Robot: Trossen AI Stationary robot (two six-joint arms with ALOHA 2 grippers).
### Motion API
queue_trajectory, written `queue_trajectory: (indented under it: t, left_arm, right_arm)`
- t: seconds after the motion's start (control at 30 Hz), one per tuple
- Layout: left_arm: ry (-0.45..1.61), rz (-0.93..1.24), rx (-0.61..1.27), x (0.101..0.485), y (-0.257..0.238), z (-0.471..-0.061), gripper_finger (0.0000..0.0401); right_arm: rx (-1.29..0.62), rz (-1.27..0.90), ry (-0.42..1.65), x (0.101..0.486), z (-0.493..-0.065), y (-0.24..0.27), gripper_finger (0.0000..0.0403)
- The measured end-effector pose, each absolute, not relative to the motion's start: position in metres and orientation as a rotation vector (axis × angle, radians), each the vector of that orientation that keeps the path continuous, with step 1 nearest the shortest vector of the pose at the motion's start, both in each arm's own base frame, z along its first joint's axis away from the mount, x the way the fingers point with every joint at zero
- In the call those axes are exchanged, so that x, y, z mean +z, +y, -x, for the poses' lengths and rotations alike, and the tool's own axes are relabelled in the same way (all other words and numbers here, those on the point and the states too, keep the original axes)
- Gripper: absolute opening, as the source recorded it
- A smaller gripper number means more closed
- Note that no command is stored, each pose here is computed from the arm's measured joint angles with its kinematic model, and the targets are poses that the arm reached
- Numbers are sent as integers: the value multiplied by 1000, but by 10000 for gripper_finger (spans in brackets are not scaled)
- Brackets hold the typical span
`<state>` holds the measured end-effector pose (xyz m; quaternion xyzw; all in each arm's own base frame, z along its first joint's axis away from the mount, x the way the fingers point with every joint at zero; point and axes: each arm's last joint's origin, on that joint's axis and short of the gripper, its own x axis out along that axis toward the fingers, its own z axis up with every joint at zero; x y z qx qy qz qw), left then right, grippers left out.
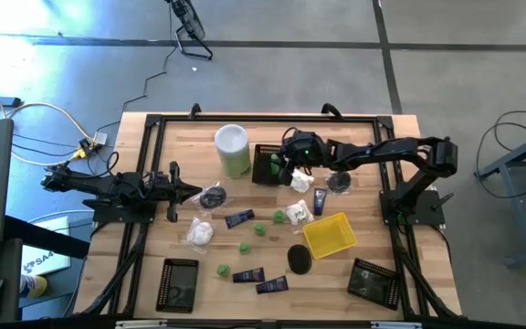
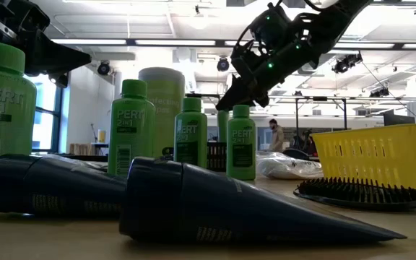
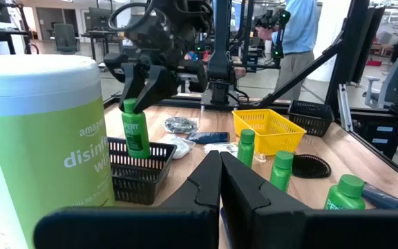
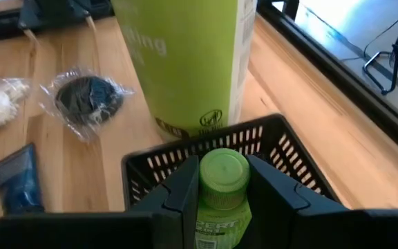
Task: Pick & Place Travel size toiletries
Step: Put the green shampoo bottle into the top black bin
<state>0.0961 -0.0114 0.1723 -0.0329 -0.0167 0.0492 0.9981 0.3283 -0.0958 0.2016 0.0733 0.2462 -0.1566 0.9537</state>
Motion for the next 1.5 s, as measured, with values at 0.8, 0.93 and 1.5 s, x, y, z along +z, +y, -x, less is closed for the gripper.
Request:
queue_trajectory:
  t: [0.8, 0.93, 1.5]
  left_arm:
    - [-31, 65, 96, 172, -12, -96, 3]
    - [-31, 65, 96, 172, -12, -96, 3]
    - [-30, 65, 97, 172, -11, -96, 3]
  right_arm:
    - [-399, -104, 432, 211, -330, -93, 228]
    - [-387, -104, 413, 217, -329, -89, 228]
    - [-134, -160, 505, 229, -316, -66, 115]
